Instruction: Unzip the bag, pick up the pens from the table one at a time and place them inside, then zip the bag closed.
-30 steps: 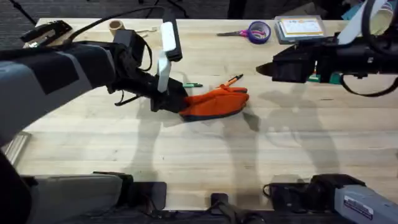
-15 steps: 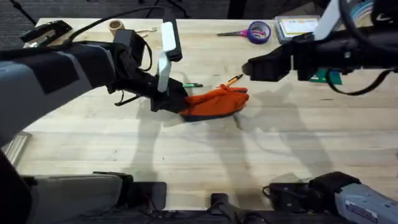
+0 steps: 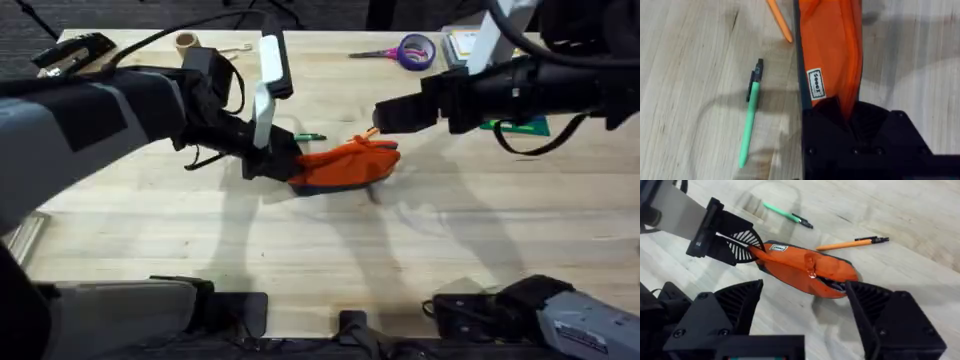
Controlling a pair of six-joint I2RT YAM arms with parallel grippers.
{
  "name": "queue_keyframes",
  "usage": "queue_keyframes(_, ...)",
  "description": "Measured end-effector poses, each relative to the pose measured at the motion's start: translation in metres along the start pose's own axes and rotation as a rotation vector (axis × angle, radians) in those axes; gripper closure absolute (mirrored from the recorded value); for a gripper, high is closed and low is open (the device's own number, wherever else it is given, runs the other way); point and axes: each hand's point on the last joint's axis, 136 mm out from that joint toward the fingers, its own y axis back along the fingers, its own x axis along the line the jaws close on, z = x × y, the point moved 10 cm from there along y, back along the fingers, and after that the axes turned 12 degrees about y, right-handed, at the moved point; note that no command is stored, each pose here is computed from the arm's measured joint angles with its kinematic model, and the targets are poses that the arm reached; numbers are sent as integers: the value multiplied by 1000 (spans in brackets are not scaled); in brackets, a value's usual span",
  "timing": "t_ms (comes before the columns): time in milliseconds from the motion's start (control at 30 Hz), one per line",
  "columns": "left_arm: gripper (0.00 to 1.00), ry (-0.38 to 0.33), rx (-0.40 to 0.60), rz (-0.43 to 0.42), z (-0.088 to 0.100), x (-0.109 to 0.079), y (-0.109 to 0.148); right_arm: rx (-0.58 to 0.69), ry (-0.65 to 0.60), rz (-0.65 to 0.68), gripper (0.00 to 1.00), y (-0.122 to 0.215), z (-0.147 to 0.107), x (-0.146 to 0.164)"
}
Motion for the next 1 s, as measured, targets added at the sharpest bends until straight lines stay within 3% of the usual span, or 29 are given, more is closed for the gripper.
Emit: queue_keyframes(1000, 959, 0, 0, 0, 0, 0, 0, 11, -15, -1, 4, -3, 0, -1)
